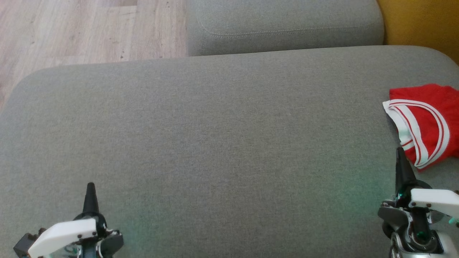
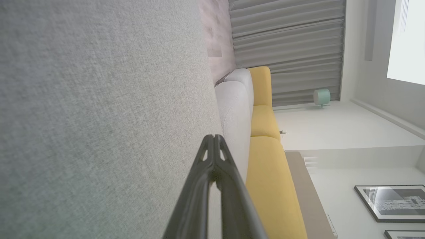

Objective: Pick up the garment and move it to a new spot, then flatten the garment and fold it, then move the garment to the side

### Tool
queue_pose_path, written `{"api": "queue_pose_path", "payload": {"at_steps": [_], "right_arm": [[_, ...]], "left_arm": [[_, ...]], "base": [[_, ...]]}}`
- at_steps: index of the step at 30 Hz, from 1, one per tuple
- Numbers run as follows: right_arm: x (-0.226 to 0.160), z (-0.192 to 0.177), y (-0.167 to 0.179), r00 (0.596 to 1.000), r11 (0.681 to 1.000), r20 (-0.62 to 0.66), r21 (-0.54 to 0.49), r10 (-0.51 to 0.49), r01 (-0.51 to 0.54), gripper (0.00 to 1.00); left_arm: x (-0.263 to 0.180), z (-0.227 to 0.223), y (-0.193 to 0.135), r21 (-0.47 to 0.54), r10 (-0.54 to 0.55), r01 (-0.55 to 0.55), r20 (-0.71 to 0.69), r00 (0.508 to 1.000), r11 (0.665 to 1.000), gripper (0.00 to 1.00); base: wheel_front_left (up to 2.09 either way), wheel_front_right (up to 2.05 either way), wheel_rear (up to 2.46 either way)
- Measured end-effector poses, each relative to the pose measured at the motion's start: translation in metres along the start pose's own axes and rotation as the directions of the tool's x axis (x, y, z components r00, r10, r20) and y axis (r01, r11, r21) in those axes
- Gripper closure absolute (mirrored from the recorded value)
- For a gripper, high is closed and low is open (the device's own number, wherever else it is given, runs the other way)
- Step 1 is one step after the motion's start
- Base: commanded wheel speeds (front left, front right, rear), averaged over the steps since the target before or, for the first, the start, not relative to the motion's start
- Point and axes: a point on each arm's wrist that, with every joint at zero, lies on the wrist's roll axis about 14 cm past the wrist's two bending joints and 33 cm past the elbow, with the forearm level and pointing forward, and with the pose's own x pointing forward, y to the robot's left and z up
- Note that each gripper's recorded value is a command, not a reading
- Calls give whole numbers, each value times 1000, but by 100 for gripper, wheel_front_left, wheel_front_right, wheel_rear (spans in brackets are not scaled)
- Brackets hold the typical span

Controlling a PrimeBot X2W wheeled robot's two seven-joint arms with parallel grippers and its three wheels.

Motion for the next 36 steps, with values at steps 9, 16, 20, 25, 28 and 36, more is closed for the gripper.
{"api": "queue_pose_path", "payload": {"at_steps": [9, 16, 20, 25, 28, 36], "right_arm": [[0, 5, 7, 1000, 995, 9, 99, 28, -29, 100], [0, 8, 11, 999, 989, 12, 141, 44, -45, 100], [0, 8, 11, 999, 989, 12, 141, 44, -45, 100], [0, 8, 11, 999, 989, 12, 141, 44, -45, 100], [0, 8, 11, 999, 989, 12, 141, 44, -45, 100], [0, 8, 11, 999, 989, 12, 141, 44, -45, 100]], "left_arm": [[3, 1, -12, -94, -46, 45, -5, 999, 995, 100], [5, 3, -18, -132, -70, 69, -3, 998, 989, 100], [5, 3, -18, -132, -69, 68, -3, 998, 989, 100], [5, 3, -18, -132, -70, 69, -3, 998, 989, 100], [5, 3, -18, -132, -70, 69, -3, 998, 989, 100], [5, 3, -18, -132, -70, 69, -3, 998, 989, 100]], "base": [[0, 0, 0], [0, 0, 0], [0, 0, 0], [0, 0, 0], [0, 0, 0], [0, 0, 0]]}}
